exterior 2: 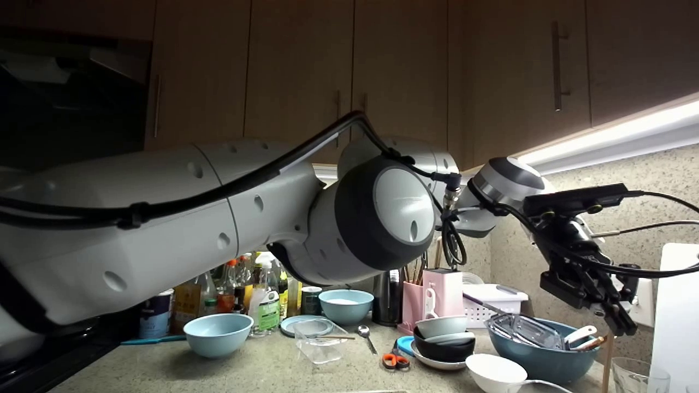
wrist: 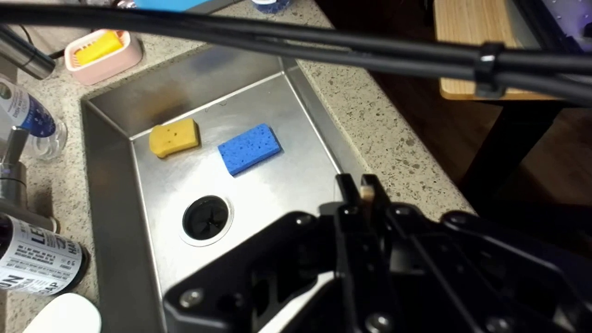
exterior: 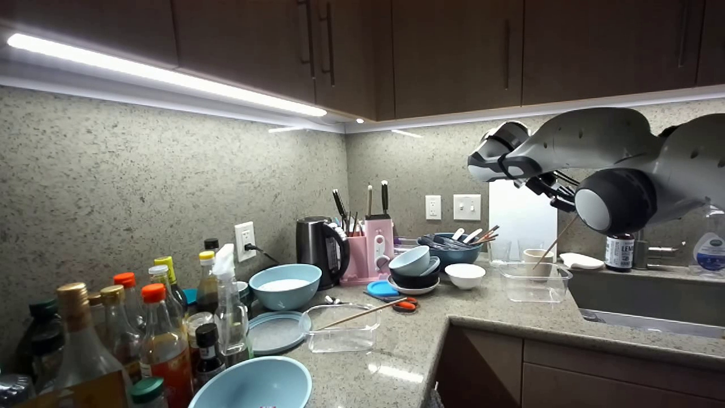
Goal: Stir in the clear bowl with the chopstick
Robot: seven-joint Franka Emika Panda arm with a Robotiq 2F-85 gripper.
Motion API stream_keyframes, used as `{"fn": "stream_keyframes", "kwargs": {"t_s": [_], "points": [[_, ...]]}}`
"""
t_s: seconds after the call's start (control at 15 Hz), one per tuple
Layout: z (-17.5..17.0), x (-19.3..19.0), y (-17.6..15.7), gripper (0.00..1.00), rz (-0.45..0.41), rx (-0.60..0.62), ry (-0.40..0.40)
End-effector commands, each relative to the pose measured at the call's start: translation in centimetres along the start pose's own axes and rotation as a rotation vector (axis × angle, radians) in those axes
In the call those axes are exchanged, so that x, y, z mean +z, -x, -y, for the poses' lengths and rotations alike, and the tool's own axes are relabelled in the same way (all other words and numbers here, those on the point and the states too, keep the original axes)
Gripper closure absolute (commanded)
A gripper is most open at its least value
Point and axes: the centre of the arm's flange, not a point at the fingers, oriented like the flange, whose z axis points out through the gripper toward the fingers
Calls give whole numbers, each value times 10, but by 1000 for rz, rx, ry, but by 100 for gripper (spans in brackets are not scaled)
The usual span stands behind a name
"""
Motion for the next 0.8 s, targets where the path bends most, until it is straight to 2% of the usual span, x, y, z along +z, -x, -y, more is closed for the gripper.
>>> {"fn": "stream_keyframes", "kwargs": {"t_s": [0.0,0.27,0.73], "points": [[-29,-28,-15,98,-24,-90,61],[-32,-32,-22,98,-87,-194,100],[-26,-29,-27,98,-88,-339,27]]}}
